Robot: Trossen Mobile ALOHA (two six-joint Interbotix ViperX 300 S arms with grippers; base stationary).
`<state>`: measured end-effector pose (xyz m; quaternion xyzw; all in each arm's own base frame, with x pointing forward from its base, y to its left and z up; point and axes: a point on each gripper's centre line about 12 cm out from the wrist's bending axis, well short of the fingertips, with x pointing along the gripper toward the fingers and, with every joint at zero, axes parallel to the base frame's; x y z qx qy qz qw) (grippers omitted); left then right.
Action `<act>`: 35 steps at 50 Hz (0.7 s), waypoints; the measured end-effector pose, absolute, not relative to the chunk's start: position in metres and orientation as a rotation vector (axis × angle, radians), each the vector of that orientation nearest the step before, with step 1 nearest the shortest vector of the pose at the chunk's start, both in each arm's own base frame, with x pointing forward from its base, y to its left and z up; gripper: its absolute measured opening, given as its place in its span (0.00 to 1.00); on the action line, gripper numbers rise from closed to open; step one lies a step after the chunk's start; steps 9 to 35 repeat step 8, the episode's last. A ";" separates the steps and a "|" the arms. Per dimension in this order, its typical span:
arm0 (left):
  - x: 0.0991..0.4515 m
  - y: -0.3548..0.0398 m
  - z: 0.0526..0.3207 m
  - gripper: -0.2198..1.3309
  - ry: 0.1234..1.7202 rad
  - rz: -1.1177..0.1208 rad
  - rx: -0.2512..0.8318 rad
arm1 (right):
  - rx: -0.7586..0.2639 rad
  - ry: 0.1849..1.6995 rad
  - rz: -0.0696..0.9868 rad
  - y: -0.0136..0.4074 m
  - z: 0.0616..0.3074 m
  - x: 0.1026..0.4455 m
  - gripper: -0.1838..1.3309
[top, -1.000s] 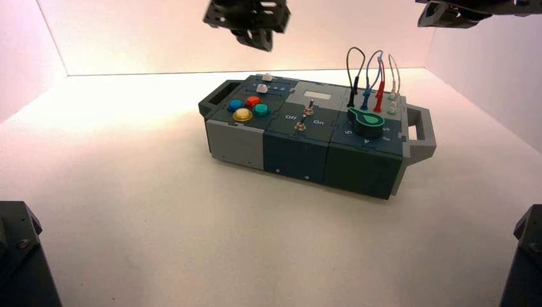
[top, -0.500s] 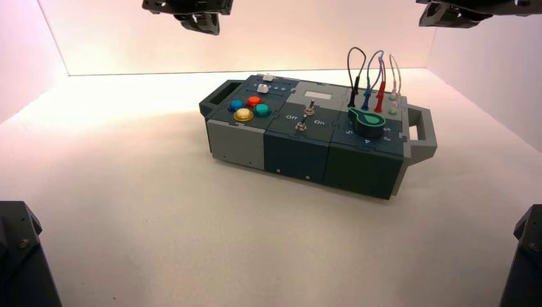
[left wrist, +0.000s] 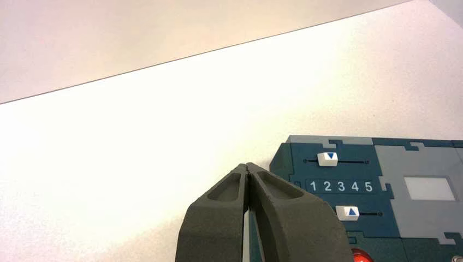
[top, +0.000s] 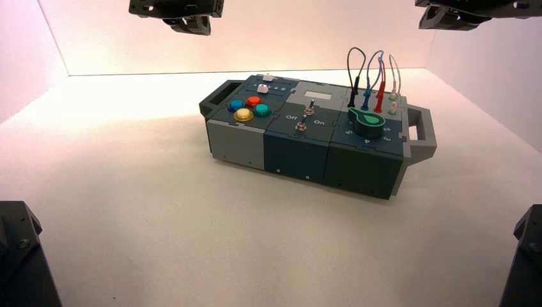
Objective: Move the top slider to position 2.
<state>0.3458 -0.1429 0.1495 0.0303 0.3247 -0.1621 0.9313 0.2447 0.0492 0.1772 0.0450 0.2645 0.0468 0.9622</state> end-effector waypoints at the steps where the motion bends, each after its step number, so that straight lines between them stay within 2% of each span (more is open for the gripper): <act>1: 0.346 -0.143 0.150 0.04 0.663 -0.332 0.062 | 0.091 0.536 0.095 0.049 0.177 0.245 0.03; 35: 0.346 -0.142 0.150 0.04 0.662 -0.329 0.060 | 0.091 0.536 0.095 0.049 0.177 0.245 0.03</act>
